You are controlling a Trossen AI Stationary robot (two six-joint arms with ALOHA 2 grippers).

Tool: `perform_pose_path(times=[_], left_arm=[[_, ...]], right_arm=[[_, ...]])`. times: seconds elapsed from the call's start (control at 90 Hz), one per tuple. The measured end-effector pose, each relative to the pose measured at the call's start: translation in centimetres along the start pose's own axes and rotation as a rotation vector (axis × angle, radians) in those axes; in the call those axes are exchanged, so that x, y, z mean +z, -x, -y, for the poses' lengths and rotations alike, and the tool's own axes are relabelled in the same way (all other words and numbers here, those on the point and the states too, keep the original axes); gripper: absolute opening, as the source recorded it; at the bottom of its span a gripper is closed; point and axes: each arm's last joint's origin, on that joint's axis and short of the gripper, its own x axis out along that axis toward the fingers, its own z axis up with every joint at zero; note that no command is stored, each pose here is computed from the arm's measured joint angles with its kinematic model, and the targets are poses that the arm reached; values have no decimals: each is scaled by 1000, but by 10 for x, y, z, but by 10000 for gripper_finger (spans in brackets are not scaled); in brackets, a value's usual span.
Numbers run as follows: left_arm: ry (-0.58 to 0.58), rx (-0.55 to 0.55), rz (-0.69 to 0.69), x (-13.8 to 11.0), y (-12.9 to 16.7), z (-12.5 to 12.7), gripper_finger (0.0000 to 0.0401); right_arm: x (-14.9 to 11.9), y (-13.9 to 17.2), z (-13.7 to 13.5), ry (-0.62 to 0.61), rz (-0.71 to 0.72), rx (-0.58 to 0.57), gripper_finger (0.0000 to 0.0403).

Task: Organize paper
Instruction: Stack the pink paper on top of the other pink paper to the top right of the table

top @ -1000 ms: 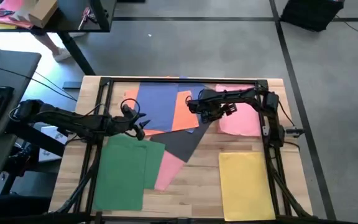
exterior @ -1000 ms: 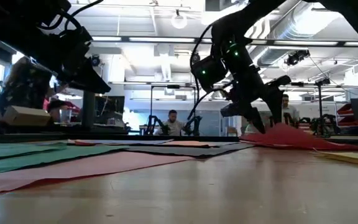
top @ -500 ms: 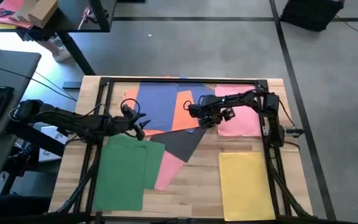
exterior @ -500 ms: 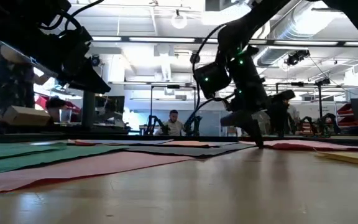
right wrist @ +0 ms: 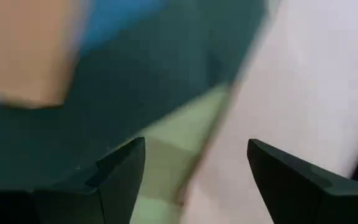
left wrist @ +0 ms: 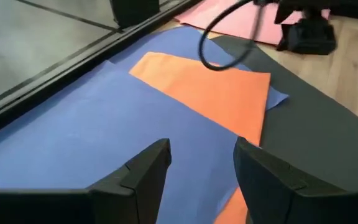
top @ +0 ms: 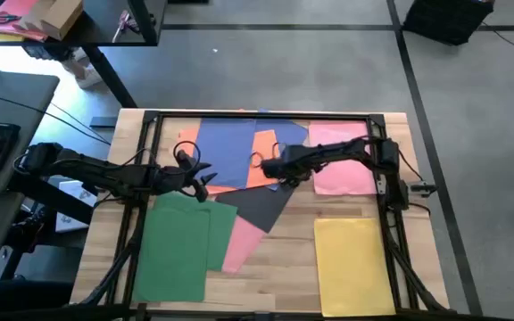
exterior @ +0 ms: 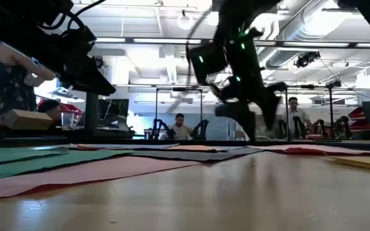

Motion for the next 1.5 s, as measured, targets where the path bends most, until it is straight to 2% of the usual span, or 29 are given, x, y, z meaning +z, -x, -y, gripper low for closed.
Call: perform_pose_path(times=[0.089,0.2,0.389,0.478,0.589,0.733,0.944,1.1,1.5], left_arm=[[-12,-37,-42,-4,1,1,168],[0,-31,-91,-10,2,2,168],[66,11,-135,-15,2,1,168],[85,44,-153,-19,-2,1,168],[99,91,-204,-28,-10,3,168],[77,163,-283,-44,-22,6,168],[57,202,-370,-63,-38,10,168],[51,212,-371,-69,-46,13,168],[28,223,-388,-73,-48,13,168]], right_arm=[[-22,18,-31,216,136,59,268],[-64,40,-71,504,315,155,268],[-133,73,-119,832,680,202,268],[-148,69,-138,973,745,222,268],[-159,48,-159,1122,756,199,268],[-157,34,-171,1182,822,111,267],[-137,32,-177,1222,907,97,267],[-123,32,-179,1223,960,88,267],[-115,41,-182,1298,1022,17,267]])
